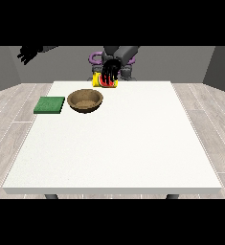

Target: Pick the cup and pour the ball into the bowl, then pick the bowl and place it on the pad

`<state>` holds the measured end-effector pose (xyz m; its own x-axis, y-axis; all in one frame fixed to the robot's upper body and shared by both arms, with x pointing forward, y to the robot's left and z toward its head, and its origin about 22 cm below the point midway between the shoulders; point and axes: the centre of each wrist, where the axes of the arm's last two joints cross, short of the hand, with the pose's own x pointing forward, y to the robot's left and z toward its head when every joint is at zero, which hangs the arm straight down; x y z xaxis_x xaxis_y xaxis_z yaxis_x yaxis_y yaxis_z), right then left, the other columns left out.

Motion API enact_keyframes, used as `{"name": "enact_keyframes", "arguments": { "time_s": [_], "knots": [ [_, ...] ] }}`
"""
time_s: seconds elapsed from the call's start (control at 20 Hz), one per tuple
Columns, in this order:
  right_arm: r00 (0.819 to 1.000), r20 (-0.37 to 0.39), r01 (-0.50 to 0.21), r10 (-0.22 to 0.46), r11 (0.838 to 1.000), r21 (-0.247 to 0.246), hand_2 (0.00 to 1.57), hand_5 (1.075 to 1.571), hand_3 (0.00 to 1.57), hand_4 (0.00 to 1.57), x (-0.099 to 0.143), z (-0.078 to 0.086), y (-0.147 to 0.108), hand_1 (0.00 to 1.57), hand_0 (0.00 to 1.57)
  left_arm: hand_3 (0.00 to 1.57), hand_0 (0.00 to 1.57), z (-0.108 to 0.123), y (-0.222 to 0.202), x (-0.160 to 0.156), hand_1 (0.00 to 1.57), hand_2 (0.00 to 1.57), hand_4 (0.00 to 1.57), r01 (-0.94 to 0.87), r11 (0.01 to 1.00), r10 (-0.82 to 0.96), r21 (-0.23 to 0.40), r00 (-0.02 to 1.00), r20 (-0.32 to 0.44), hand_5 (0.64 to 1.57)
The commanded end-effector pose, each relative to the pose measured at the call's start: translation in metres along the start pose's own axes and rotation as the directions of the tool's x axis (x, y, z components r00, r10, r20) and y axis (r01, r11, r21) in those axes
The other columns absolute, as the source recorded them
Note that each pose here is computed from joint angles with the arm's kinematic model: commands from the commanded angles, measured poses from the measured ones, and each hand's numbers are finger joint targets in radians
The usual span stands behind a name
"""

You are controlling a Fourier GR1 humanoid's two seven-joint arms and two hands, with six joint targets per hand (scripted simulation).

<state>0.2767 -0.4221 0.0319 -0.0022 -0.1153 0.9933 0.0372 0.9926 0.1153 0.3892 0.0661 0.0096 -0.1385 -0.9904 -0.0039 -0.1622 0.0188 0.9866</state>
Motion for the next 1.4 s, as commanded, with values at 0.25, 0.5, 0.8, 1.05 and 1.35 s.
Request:
{"name": "enact_keyframes", "arguments": {
  "time_s": [0.25,0.5,0.8,1.05,1.35],
  "knots": [
    [1.0,0.007,0.011,-0.011,0.999,0.032,0.0,1.555,0.3,0.7,-0.009,-0.015,0.017,0.0,0.0,1.57,0.73,-0.022,0.042,0.035,0.73,1.57,1.01,0.403,0.915,-0.404,0.035,0.914,0.035,1.57],
    [1.0,-0.014,-0.002,0.002,1.0,0.018,0.0,1.549,0.33,0.69,-0.029,-0.008,0.015,0.0,0.0,1.57,0.33,0.004,0.036,0.056,0.33,1.28,1.09,0.483,0.876,-0.481,0.014,0.869,0.112,1.569],
    [0.999,-0.048,-0.002,0.0,0.999,-0.039,0.0,1.548,0.27,0.69,-0.037,0.004,0.003,0.0,0.0,1.54,0.0,0.02,0.041,0.065,0.0,1.1,1.11,0.395,0.919,-0.389,-0.003,0.907,0.161,1.571],
    [1.0,-0.025,0.001,-0.004,0.993,-0.12,0.0,1.546,0.14,0.73,-0.009,-0.005,-0.008,0.0,0.0,1.44,1.04,-0.011,0.076,0.007,1.04,1.57,1.27,-0.086,0.994,0.084,0.066,0.996,0.037,1.567],
    [0.999,-0.042,-0.005,-0.002,0.988,-0.152,0.0,1.557,0.0,0.78,-0.027,0.002,-0.001,0.0,0.0,0.0,0.0,-0.029,0.133,-0.044,0.0,0.0,1.18,-0.663,0.727,0.678,0.18,0.734,-0.033,1.551]
  ]
}}
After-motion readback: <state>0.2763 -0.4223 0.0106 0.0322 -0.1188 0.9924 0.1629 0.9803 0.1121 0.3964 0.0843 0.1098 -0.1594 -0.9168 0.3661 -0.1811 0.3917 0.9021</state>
